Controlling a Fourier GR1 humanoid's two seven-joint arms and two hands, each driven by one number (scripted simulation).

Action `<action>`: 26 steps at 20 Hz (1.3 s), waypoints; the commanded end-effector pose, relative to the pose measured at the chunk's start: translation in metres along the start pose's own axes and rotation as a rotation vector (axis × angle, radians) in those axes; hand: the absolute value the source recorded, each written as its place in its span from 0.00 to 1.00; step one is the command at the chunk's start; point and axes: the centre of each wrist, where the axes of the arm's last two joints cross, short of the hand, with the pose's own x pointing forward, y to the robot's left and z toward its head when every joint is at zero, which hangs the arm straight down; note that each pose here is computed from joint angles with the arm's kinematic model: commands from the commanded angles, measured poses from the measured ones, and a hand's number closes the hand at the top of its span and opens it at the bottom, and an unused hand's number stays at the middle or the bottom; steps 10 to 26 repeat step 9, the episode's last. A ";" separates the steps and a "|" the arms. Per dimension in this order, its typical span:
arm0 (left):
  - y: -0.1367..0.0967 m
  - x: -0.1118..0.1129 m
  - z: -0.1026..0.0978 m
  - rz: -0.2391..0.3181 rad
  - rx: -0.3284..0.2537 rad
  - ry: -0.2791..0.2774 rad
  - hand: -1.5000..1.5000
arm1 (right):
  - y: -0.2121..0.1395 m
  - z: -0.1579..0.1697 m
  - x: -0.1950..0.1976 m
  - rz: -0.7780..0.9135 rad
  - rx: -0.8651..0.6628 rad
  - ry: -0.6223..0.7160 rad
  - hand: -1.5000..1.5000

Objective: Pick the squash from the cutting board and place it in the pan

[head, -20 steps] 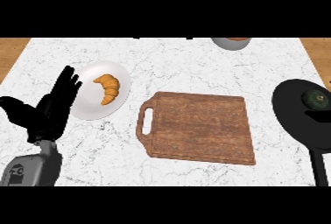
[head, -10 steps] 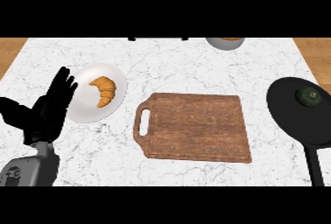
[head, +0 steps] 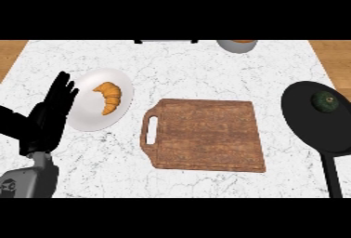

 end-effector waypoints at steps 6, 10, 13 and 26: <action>-0.006 -0.012 0.007 -0.006 -0.014 0.013 0.50 | -0.056 0.054 -0.017 0.001 0.000 -0.054 0.00; 0.002 0.008 0.003 0.001 -0.015 0.005 0.50 | -0.045 0.053 -0.008 0.005 0.023 -0.023 0.00; 0.002 0.008 0.003 0.001 -0.015 0.005 0.50 | -0.045 0.053 -0.008 0.005 0.023 -0.023 0.00; 0.002 0.008 0.003 0.001 -0.015 0.005 0.50 | -0.045 0.053 -0.008 0.005 0.023 -0.023 0.00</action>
